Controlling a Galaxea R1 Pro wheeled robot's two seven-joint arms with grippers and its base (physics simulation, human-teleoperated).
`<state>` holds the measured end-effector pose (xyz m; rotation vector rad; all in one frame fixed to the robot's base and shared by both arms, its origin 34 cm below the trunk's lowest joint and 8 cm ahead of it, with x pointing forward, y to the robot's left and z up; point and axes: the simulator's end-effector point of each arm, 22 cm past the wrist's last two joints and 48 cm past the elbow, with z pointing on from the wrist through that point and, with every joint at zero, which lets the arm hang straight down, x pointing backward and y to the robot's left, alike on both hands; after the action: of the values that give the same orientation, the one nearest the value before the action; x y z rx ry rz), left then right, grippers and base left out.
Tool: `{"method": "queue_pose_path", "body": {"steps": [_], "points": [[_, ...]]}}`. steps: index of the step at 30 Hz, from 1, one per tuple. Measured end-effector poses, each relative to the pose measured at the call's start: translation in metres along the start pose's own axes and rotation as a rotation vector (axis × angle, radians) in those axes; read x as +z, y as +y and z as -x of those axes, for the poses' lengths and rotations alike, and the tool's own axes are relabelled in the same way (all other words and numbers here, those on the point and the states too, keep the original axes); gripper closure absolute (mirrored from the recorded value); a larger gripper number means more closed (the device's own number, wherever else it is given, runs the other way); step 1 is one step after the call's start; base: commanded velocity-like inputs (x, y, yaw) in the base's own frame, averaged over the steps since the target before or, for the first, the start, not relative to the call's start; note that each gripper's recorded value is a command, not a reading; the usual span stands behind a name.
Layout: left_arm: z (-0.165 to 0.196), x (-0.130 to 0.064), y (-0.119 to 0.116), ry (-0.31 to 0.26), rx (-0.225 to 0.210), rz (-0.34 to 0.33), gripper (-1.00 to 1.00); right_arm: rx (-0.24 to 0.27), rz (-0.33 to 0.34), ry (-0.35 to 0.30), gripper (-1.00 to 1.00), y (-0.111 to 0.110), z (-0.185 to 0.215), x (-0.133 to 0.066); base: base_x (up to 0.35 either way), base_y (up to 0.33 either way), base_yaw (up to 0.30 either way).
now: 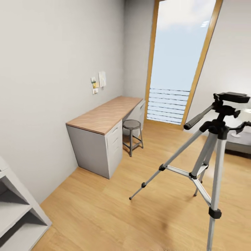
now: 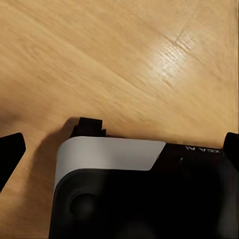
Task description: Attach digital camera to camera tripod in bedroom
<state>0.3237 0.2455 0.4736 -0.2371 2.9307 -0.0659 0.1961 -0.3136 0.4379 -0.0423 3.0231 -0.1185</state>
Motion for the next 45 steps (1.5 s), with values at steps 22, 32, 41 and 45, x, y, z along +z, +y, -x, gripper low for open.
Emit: {"method": "queue_pose_path", "body": {"steps": [22, 32, 41, 45], "points": [[0.082, -0.042, -0.091, -0.057, 0.015, -0.138, -1.0, 0.007, -0.139, -0.055, -1.0, -0.109, 0.062, 0.0, -0.085, -0.027, -0.262], [0.09, -0.055, -0.138, -0.054, 0.086, -0.162, -1.0, 0.017, -0.211, -0.099, -1.0, -0.165, 0.12, -0.008, -0.002, -0.001, -0.262], [0.096, -0.059, -0.147, -0.065, 0.089, -0.171, -1.0, 0.049, -0.232, -0.13, -1.0, -0.184, 0.19, -0.015, 0.0, 0.0, -0.262], [0.098, -0.061, -0.15, -0.07, 0.089, -0.175, -1.0, 0.099, -0.223, -0.064, -1.0, -0.184, 0.252, -0.027, 0.0, 0.0, -0.262]]}}
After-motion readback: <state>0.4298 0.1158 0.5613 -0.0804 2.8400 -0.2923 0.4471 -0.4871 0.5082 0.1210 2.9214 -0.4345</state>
